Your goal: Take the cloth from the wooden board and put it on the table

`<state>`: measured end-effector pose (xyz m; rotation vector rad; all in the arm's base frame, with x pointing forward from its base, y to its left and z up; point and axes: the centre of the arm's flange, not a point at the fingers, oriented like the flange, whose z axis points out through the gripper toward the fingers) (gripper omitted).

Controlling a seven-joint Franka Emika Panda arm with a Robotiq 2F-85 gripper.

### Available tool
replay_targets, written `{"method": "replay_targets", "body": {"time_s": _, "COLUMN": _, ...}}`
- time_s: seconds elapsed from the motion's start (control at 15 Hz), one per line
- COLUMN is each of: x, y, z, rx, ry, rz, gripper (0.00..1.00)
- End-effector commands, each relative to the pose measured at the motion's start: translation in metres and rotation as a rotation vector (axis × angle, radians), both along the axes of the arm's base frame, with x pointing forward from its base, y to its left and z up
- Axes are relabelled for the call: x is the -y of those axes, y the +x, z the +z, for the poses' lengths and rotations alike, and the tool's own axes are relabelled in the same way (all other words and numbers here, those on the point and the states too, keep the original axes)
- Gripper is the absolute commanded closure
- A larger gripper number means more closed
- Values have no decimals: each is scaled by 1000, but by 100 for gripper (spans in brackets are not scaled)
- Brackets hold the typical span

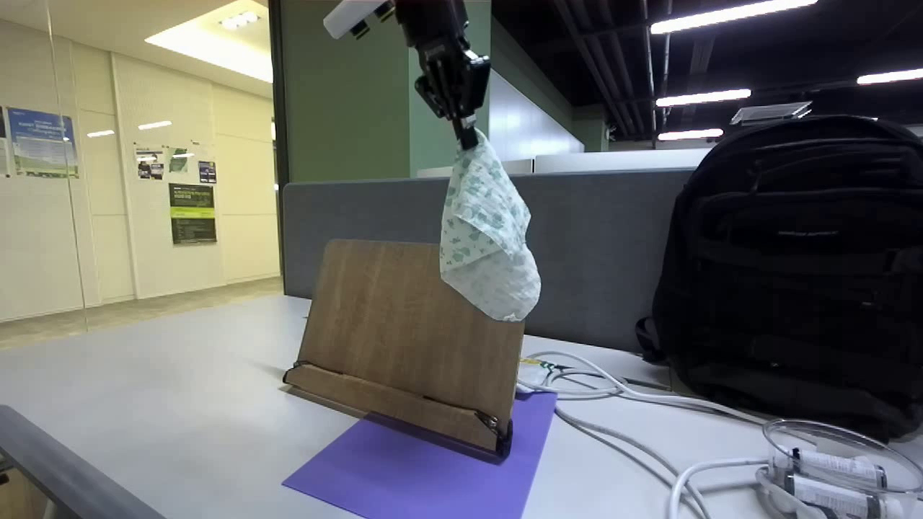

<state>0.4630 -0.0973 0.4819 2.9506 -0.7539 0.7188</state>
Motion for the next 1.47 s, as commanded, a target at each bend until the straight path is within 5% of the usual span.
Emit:
{"method": "replay_targets", "body": {"time_s": 0.0, "x": 35, "y": -30, "z": -12, "rx": -24, "ry": 54, "rz": -127, "gripper": 100}}
{"method": "replay_targets", "body": {"time_s": 0.6, "x": 54, "y": -28, "z": -38, "rx": -57, "ry": 52, "rz": -159, "gripper": 100}}
{"method": "replay_targets", "body": {"time_s": 1.4, "x": 149, "y": -18, "z": -110, "rx": -128, "ry": 129, "rz": -483, "gripper": 100}}
